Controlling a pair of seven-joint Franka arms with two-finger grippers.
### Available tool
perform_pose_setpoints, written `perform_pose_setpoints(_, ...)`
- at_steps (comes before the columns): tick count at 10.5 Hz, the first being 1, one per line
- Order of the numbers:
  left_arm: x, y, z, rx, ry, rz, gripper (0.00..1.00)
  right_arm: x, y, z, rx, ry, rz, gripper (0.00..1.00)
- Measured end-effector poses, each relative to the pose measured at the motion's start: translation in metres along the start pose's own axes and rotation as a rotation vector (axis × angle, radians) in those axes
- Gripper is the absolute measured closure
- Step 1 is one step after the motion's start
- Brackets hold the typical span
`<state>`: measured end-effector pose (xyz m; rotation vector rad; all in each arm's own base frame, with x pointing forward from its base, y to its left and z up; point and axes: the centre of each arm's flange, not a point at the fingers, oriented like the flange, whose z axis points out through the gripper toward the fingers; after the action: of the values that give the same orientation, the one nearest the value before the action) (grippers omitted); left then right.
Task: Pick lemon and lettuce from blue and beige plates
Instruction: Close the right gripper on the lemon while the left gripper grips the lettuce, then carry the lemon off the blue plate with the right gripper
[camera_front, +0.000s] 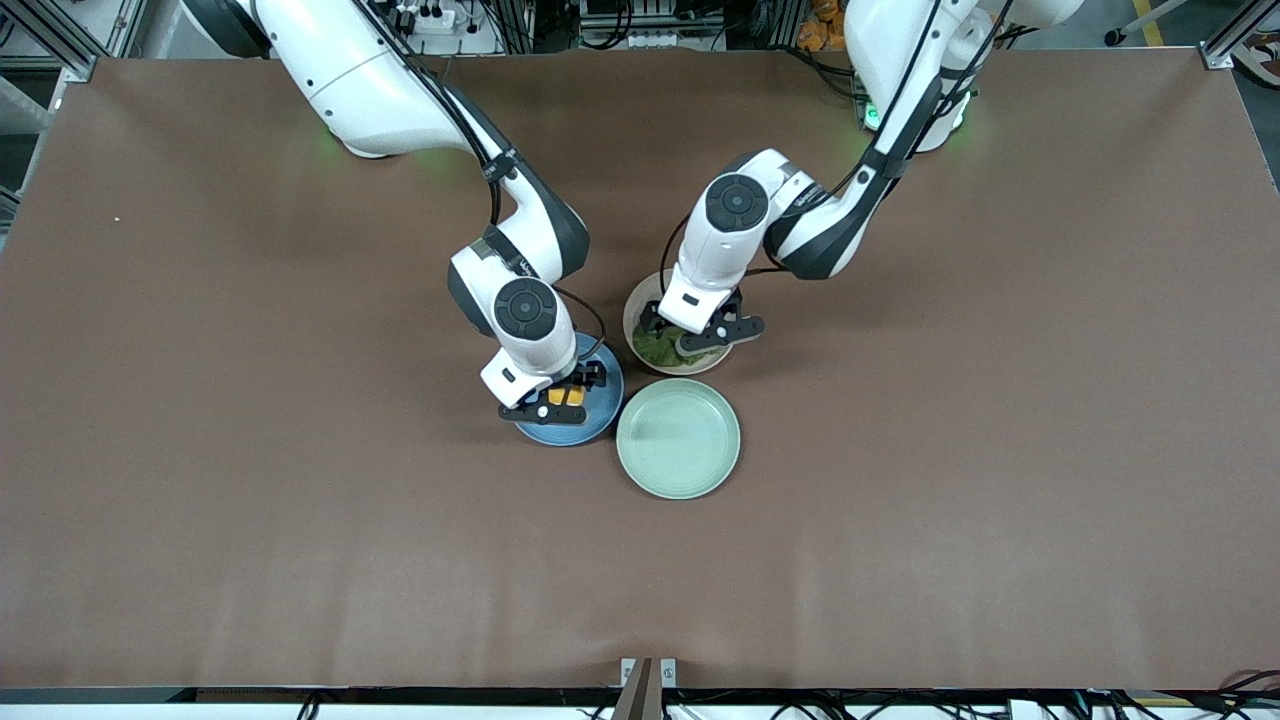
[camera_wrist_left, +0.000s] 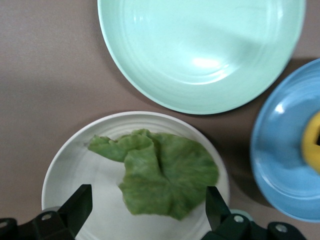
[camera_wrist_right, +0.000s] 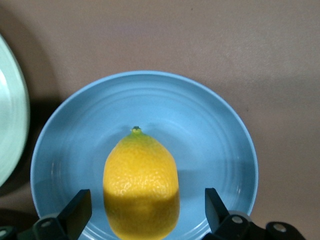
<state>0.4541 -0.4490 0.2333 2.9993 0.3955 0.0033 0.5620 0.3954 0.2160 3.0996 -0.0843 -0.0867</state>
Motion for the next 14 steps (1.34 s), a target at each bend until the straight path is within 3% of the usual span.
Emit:
perform_pose_setpoints(2,-0.002,-0.005,0.021,0.031,-0.002,0.025,0.00,-0.002,-0.001,0.005,0.000,-0.001,-0.003,0.00)
perform_pose_setpoints(3,-0.003,-0.006,0.028,0.040,-0.005,0.031,0.00,-0.002,-0.002,0.008,0.001,-0.001,-0.002,0.09)
perform_pose_setpoints(4,-0.005,-0.006,0.033,0.046,-0.010,0.034,0.07,-0.002,-0.002,0.008,0.002,0.000,-0.001,0.13)
perform_pose_setpoints(6,-0.008,-0.003,0.041,0.050,-0.017,0.041,0.15,-0.001,-0.004,0.006,0.007,0.004,0.003,0.37)
perform_pose_setpoints(8,-0.007,0.000,0.047,0.049,-0.021,0.040,0.21,0.003,-0.002,-0.001,0.006,0.005,0.009,0.37)
perform_pose_setpoints(9,-0.005,0.001,0.049,0.047,-0.021,0.038,0.27,0.009,0.005,-0.013,0.001,-0.002,0.022,0.37)
perform_pose_setpoints(11,-0.002,0.003,0.051,0.045,-0.019,0.035,0.57,0.028,0.036,-0.052,0.006,-0.013,0.056,0.37)
perform_pose_setpoints(12,-0.001,0.003,0.052,0.045,-0.019,0.033,0.65,0.040,0.064,-0.070,-0.002,-0.031,0.040,0.37)
perform_pose_setpoints(13,0.000,0.003,0.052,0.044,-0.018,0.033,0.66,0.052,0.096,-0.086,-0.011,-0.052,0.022,0.37)
perform_pose_setpoints(14,0.001,0.004,0.051,0.042,-0.016,0.028,0.78,0.063,0.131,-0.100,-0.015,-0.076,0.009,0.37)
